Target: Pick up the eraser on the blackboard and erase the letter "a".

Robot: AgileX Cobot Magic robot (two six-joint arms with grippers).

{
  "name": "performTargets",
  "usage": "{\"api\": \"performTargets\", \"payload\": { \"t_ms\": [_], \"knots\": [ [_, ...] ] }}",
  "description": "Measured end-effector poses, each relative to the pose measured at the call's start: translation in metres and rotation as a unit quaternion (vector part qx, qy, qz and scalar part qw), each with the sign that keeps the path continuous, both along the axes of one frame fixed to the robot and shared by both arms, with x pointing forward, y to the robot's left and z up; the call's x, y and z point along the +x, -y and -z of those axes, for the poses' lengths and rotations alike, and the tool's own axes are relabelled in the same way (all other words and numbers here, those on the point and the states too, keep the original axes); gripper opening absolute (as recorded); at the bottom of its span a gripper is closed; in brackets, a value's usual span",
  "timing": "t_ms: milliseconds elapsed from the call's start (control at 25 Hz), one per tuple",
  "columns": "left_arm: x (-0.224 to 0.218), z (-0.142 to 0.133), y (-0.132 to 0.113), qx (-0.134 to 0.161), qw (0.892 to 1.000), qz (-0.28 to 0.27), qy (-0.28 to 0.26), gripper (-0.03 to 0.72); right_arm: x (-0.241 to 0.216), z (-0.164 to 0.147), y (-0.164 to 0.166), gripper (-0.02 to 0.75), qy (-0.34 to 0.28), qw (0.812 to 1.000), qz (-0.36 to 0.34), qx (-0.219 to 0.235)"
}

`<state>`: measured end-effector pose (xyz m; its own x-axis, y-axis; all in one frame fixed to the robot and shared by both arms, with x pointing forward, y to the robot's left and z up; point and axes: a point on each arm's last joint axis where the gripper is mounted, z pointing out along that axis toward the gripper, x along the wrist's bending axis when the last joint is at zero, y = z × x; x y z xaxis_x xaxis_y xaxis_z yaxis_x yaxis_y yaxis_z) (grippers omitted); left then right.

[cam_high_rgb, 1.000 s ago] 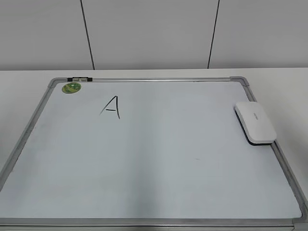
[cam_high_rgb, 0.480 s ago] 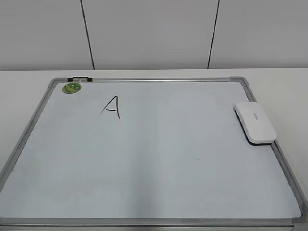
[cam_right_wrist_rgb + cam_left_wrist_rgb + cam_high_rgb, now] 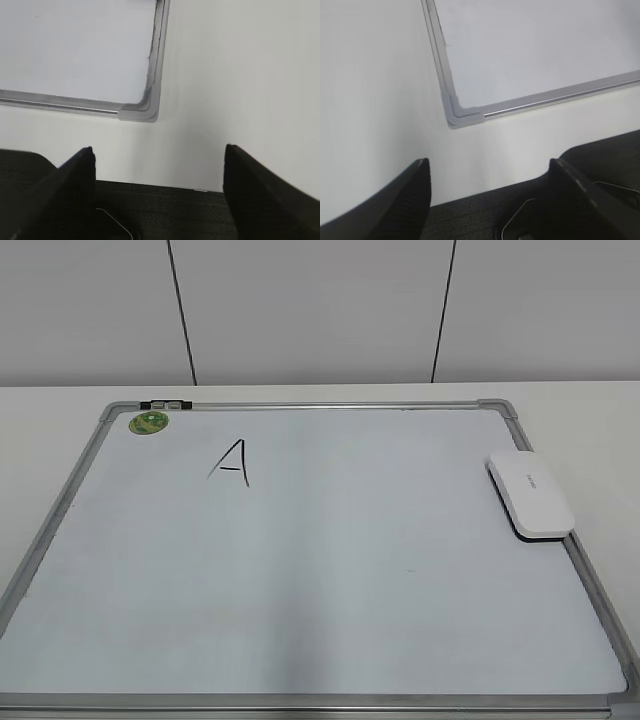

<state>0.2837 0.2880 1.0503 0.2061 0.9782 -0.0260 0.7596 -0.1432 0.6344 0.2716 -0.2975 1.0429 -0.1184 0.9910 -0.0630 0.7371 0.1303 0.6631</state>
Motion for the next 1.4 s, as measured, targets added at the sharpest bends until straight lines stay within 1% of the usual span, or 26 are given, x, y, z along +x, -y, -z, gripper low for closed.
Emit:
{"api": "performTargets", "payload": {
  "t_ms": [200, 1120, 1240, 1400],
  "knots": [
    [0.003, 0.004, -0.003, 0.009, 1.000, -0.011, 0.010, 0.532, 0.001, 0.003, 0.001, 0.591, 0.001, 1.000, 0.002, -0.007],
    [0.004, 0.004, -0.003, 0.009, 1.000, -0.014, 0.014, 0.532, 0.001, 0.003, 0.001, 0.588, 0.001, 1.000, 0.002, -0.008],
    [0.001, 0.003, -0.003, 0.008, 1.000, -0.015, 0.026, 0.532, 0.000, 0.003, 0.001, 0.588, 0.005, 1.000, 0.004, -0.008],
    [-0.010, 0.000, -0.003, 0.007, 0.998, -0.015, 0.060, 0.532, -0.008, 0.002, 0.003, 0.588, 0.033, 0.999, 0.018, -0.006]
  ]
}}
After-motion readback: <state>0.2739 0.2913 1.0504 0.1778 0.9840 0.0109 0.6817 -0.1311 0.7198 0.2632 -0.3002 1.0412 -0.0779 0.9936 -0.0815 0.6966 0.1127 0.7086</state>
